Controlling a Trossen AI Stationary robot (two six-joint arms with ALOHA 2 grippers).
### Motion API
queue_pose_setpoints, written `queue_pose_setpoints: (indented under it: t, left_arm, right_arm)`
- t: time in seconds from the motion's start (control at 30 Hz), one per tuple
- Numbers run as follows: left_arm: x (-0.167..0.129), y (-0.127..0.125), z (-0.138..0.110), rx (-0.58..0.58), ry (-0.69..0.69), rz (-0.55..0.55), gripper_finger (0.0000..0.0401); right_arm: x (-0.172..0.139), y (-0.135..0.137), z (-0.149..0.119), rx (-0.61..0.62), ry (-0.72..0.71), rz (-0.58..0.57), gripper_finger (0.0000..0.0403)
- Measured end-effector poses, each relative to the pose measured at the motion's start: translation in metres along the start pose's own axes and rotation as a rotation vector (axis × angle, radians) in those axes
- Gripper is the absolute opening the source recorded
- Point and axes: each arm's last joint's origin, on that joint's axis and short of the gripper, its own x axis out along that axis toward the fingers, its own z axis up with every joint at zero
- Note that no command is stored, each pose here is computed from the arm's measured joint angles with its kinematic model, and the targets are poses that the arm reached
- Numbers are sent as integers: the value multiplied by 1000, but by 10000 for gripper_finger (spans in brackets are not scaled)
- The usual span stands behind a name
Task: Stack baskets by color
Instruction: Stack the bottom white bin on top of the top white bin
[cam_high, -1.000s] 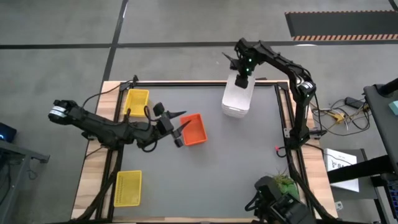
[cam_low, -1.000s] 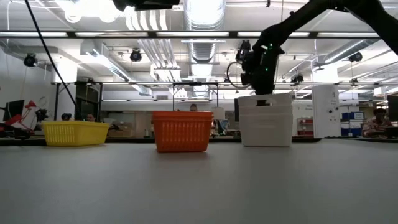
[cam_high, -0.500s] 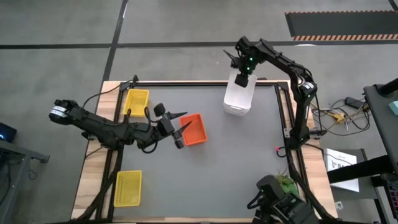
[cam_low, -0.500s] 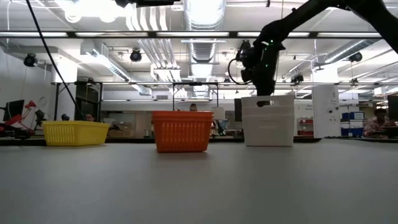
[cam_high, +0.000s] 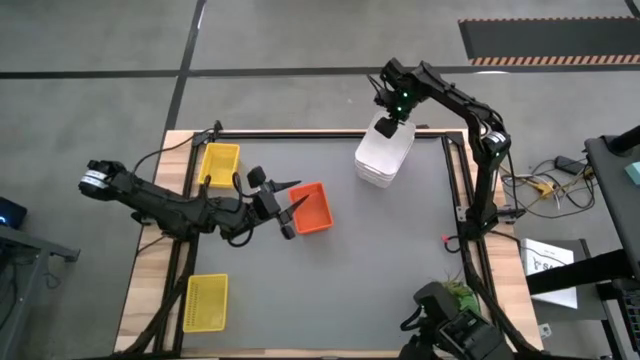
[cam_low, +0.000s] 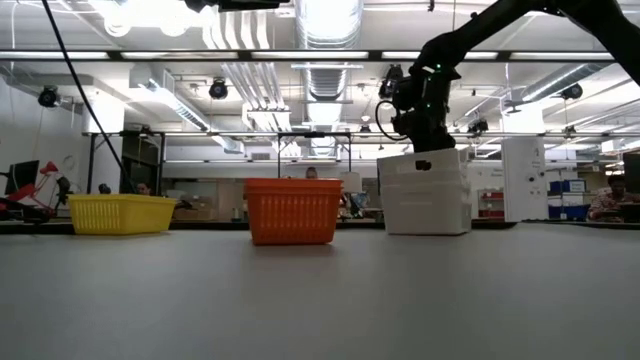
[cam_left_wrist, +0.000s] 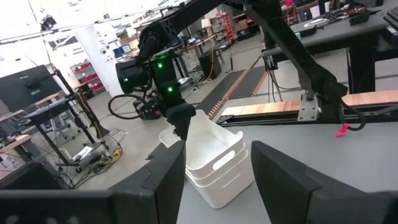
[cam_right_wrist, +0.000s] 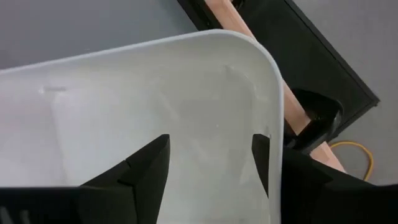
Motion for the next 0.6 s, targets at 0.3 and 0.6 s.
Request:
queue_pose_setpoints:
  t: [0.3, 0.6]
  left_arm:
    - [-2, -2, 0, 4, 2, -12, 166]
    - [-2, -3, -1, 5, 2, -14, 166]
  right_arm:
    - [-1, 1, -4, 20, 32, 9, 224]
    - [7, -1, -6, 15, 68, -108, 224]
